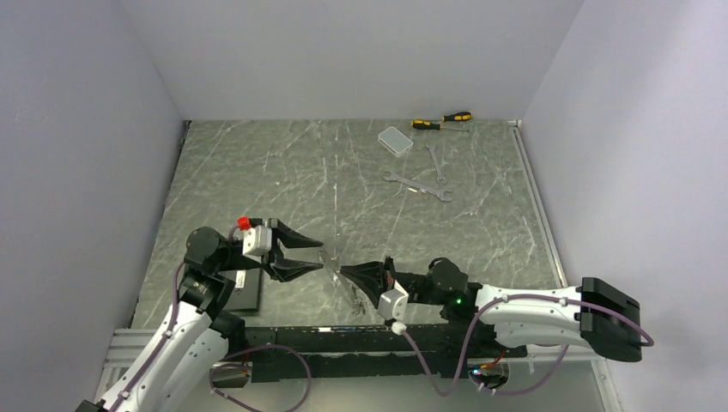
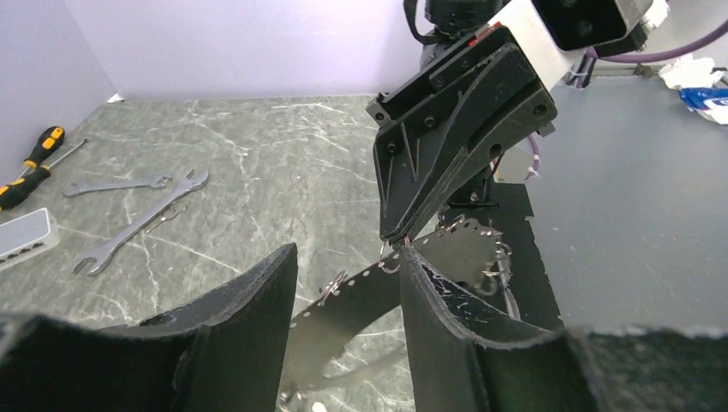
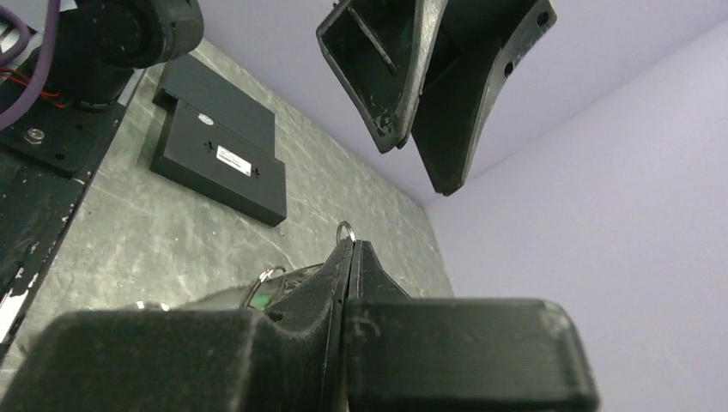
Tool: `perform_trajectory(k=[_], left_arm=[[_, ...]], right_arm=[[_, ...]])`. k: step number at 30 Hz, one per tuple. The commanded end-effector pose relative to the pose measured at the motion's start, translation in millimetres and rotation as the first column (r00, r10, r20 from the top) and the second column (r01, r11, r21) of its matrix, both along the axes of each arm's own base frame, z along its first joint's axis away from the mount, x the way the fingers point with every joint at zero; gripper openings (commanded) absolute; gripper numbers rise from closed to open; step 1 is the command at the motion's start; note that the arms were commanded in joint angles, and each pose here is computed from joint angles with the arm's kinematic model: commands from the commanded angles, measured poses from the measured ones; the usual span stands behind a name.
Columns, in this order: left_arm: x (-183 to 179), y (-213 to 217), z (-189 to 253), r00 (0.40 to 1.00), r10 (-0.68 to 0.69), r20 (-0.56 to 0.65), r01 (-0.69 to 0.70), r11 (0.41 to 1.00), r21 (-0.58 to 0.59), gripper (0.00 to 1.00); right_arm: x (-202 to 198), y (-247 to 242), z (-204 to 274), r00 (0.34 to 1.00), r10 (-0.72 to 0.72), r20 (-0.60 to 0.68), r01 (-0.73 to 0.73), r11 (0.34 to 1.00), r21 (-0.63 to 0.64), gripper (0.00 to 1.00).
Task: Put the keys on the keyring
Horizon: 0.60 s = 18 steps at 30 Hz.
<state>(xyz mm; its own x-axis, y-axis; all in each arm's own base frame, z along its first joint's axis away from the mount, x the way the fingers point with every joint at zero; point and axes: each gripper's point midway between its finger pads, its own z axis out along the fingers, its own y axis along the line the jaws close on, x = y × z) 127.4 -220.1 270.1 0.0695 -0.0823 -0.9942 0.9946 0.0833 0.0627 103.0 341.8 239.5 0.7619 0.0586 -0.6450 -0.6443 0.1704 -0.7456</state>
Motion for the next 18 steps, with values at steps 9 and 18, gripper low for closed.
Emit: perform_trajectory(k=[9,18], left_arm=[[-8.3,-5.9,-12.6,0.993,-0.066,0.1,0.061,0.997,0.055,0.48],[-3.0,-6.3,-18.9,0.993,-0.051,0.104,0.04,0.994,0.106,0.43]], right_arm=[[-2.8,8.8,44.8,0.987,0.101,0.129,-0.104,0.994,0.02,0.0],[-7.7,-1.8,47.4,0.977,0.203,0.062,-0.203,0.979,-0.002,0.0]])
